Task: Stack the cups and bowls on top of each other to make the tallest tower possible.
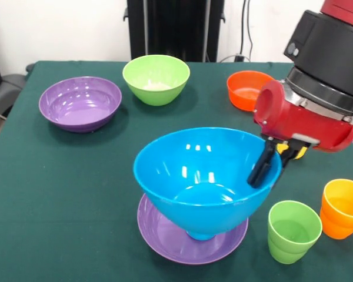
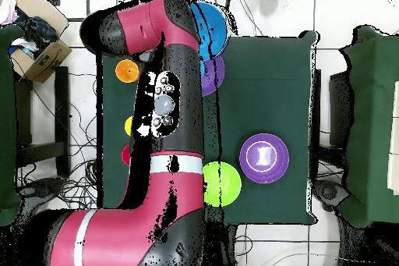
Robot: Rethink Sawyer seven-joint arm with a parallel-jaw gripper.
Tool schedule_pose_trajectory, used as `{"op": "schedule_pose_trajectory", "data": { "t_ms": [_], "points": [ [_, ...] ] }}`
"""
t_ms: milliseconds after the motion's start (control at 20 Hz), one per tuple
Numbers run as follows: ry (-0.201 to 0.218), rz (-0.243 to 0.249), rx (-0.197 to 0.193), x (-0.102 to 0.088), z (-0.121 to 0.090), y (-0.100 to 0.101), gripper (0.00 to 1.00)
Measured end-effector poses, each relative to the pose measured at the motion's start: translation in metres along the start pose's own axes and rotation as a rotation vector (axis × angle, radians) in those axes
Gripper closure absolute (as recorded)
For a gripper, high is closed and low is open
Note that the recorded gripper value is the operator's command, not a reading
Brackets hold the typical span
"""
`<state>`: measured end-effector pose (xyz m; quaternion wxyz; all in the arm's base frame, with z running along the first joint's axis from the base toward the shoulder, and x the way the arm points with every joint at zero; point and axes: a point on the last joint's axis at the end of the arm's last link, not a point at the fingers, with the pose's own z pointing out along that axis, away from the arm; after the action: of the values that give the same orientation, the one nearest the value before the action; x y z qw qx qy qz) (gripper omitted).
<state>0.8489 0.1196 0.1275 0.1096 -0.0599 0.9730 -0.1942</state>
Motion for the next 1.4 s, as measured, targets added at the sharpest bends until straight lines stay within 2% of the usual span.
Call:
{"op": "schedule_pose_trajectory", "data": {
  "t_ms": [300,1000,1400],
  "points": [
    [0.007,0.004,0.023,0.002,0.003,-0.012,1.0],
    [0.028,0.001,0.049,0.011,0.008,-0.022,1.0],
    [0.086,-0.012,0.042,0.034,0.025,-0.016,1.0]
  ]
}}
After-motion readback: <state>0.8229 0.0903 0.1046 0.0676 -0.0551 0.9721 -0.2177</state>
